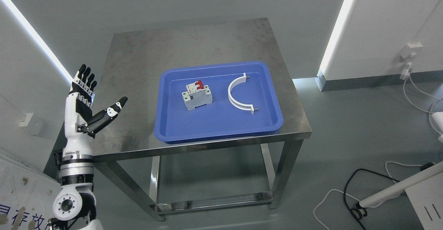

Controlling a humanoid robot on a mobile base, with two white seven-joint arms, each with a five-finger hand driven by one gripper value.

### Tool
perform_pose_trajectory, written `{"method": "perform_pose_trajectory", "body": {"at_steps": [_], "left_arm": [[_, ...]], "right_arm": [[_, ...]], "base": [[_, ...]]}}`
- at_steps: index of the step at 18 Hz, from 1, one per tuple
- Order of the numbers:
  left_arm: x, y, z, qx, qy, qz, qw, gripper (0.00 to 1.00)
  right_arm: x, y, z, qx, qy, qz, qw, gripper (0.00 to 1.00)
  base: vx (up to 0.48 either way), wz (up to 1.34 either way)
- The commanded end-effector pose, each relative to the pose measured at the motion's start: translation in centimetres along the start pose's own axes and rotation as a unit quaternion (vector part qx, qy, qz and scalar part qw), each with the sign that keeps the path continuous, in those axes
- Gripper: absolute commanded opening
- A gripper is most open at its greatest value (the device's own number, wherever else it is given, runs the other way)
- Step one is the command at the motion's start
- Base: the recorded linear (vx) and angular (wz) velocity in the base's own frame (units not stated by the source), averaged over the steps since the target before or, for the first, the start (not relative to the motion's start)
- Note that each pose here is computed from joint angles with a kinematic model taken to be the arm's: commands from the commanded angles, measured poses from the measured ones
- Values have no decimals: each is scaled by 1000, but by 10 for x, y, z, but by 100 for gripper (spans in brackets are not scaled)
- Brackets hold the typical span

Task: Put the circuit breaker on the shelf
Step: 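Reach the left hand toward the circuit breaker in the blue tray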

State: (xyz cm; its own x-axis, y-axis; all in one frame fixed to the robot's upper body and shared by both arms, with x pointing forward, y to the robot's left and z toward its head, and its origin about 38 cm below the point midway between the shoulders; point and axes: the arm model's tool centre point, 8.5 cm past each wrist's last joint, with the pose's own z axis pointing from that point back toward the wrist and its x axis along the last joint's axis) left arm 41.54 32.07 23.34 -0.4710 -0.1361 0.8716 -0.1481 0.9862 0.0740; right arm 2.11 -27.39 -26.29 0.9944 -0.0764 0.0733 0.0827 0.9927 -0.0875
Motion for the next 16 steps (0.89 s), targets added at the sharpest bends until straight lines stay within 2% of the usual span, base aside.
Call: {"method": "perform_pose_trajectory", "body": {"at_steps": [1, 3, 7, 9, 11, 14, 16], "left_arm": [[0, 8, 1, 2, -1, -4, 1000, 100], [3, 7, -2, 0, -5, -2, 1000, 100], [23, -13, -27, -76, -37, -3, 996, 100], [20, -19, -34, -126, -22, -55, 990, 100], [11, -25, -37, -195, 10, -149, 969, 100], [30, -37, -64, -209, 14, -171, 963, 100], [36, -65, -75, -253, 32, -175, 951, 95]], "right_arm": [[1, -11, 0, -8, -1, 1, 1000, 100], [1, -11, 0, -8, -1, 1, 1000, 100], [1, -11, 0, -8, -1, 1, 1000, 100], [1, -11, 0, -8, -1, 1, 1000, 100], [1, -11, 0, -8, -1, 1, 1000, 100], [1, -11, 0, -8, -1, 1, 1000, 100], [1, -11, 0, -8, -1, 1, 1000, 100]], "base": [[0, 0], [0, 0], [0, 0], [0, 0], [0, 0], [0, 0], [0, 0]]}}
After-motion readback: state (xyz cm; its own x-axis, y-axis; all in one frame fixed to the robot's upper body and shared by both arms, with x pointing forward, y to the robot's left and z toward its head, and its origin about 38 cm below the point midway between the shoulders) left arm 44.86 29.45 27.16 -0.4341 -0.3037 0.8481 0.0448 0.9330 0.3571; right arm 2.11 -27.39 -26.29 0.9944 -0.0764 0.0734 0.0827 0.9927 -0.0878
